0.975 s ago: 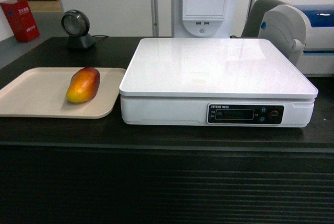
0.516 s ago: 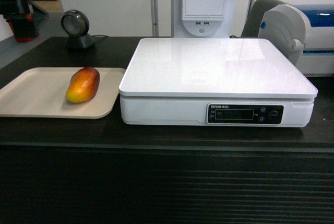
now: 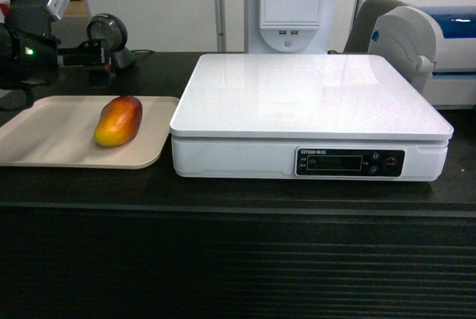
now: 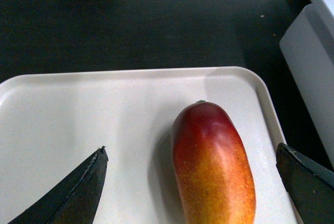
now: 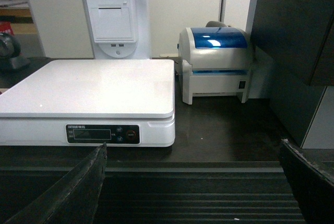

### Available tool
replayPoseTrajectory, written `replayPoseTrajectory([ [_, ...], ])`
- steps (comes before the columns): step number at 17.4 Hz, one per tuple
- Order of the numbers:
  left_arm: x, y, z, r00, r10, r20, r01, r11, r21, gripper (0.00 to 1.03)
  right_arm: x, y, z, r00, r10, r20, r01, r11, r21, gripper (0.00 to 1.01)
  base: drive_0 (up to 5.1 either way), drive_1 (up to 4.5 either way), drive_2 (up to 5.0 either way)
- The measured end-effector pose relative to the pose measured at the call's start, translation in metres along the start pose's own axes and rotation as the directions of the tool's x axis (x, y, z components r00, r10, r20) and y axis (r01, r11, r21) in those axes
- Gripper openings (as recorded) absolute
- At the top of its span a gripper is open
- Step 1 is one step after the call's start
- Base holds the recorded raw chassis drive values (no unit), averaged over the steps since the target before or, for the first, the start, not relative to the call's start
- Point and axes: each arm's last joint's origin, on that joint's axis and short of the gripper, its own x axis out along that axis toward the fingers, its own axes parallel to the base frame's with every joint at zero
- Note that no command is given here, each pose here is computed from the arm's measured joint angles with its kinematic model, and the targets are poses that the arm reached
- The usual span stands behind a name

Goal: Place dark red mango on scale at checkout

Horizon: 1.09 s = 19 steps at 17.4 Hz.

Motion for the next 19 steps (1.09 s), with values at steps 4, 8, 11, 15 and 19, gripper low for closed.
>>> replayPoseTrajectory([
  [4,0.034,0.001,0.000,0.997,-0.007,-0.071,0.006,1.0000,-0.007,0.98,0.000,0.000,0.000,1.000,0.000,0.000,0.000,1.0000,0.000,0.98,0.0,0.00,0.0],
  [8,0.046,-0.004,-0.006,0.992,-0.018,-0.124,0.017,0.9998,-0.008,0.98,0.000,0.000,0.000,1.000,0.000,0.000,0.000,1.0000,0.000,0.98,0.0,0.00,0.0],
  [11,0.053,-0.005,-0.013,0.987,-0.022,-0.159,0.021,0.9997,-0.010,0.98,0.000,0.000,0.000,1.000,0.000,0.000,0.000,1.0000,0.000,0.98,0.0,0.00,0.0],
  [15,0.062,-0.004,-0.018,0.982,-0.023,-0.189,0.020,0.9997,-0.014,0.98,0.000,0.000,0.000,1.000,0.000,0.000,0.000,1.0000,0.000,0.98,0.0,0.00,0.0],
  [19,0.071,-0.006,-0.032,0.972,-0.027,-0.234,0.023,0.9996,-0.018,0.98,0.000,0.000,0.000,1.000,0.000,0.000,0.000,1.0000,0.000,0.98,0.0,0.00,0.0],
])
